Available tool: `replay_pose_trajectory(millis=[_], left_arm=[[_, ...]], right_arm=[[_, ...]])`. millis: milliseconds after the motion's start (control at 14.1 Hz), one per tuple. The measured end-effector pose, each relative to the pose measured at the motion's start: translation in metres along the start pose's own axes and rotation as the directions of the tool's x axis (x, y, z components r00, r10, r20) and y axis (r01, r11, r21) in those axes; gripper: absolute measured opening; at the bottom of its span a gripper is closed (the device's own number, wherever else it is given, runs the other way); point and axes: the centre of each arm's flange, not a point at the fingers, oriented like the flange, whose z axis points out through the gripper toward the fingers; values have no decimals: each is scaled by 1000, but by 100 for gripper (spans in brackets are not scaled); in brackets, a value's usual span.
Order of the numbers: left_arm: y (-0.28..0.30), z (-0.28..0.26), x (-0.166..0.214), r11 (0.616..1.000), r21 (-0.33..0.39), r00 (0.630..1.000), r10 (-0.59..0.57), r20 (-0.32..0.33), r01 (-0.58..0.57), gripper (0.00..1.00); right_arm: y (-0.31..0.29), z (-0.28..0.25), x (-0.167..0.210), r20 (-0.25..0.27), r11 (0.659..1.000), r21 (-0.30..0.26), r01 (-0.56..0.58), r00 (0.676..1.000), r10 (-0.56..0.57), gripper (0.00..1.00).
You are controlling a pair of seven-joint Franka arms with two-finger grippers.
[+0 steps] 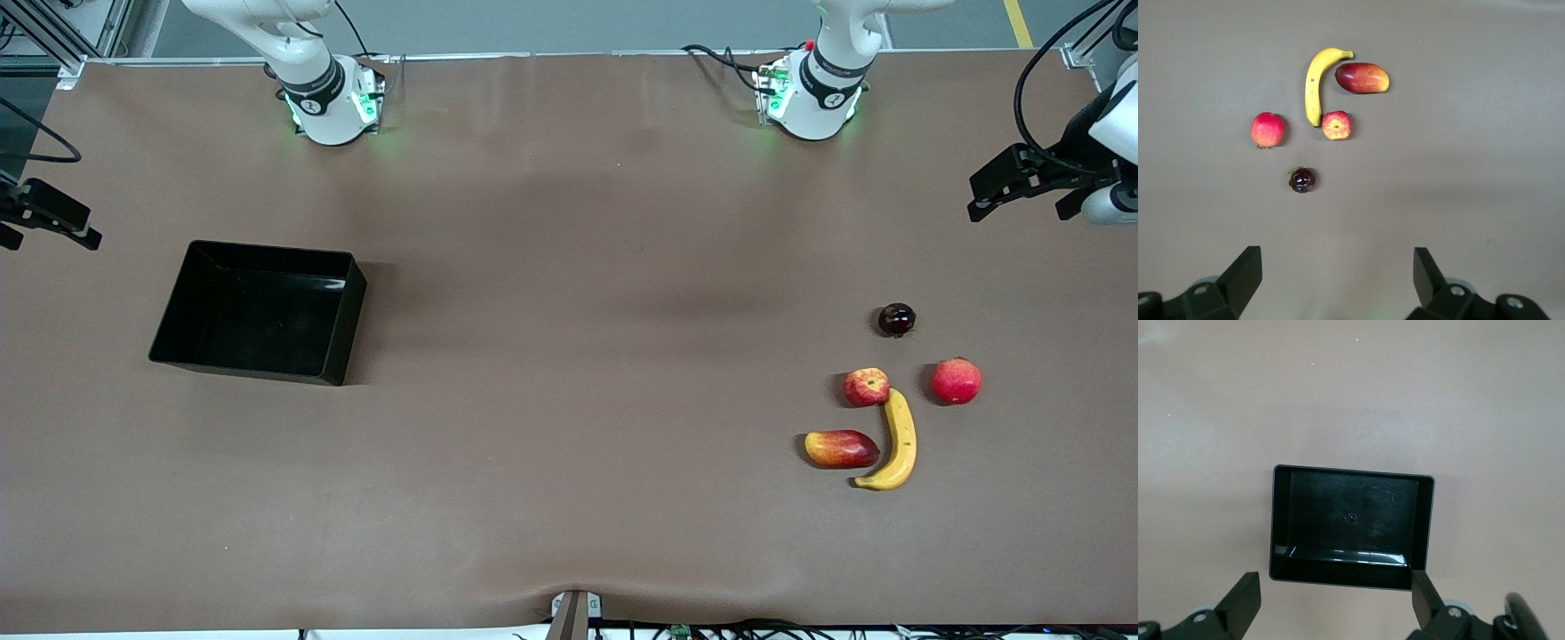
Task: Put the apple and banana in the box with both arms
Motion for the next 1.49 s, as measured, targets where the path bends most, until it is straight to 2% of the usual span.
replay_pose_trajectory(millis=[425,709,851,1063,1276,1418,1489], left_arm=[[-3,-1,0,1000,0,1000,-6,-2,6,100],[-6,17,10,1000,16,1000,-9,26,9,100],[-5,57,31,1000,19,998,-9,70,8,100],[1,151,73,1000,20,991,-24,133,21,100],[6,239,97,998,18,990,-61,129,59,100],[6,283,103,996,17,989,-90,119,89,100],[5,303,105,995,16,988,-101,115,100,100]], right_arm=[[5,18,8,35,1000,0,-13,999,13,100],[44,63,22,113,997,-4,-81,990,81,100],[62,91,30,154,994,-7,-110,982,110,100],[81,130,40,213,990,-16,-137,967,137,100],[112,185,49,272,983,-24,-182,945,181,100],[139,230,57,276,980,-27,-196,941,196,100],[155,249,58,276,985,-17,-169,946,167,100]])
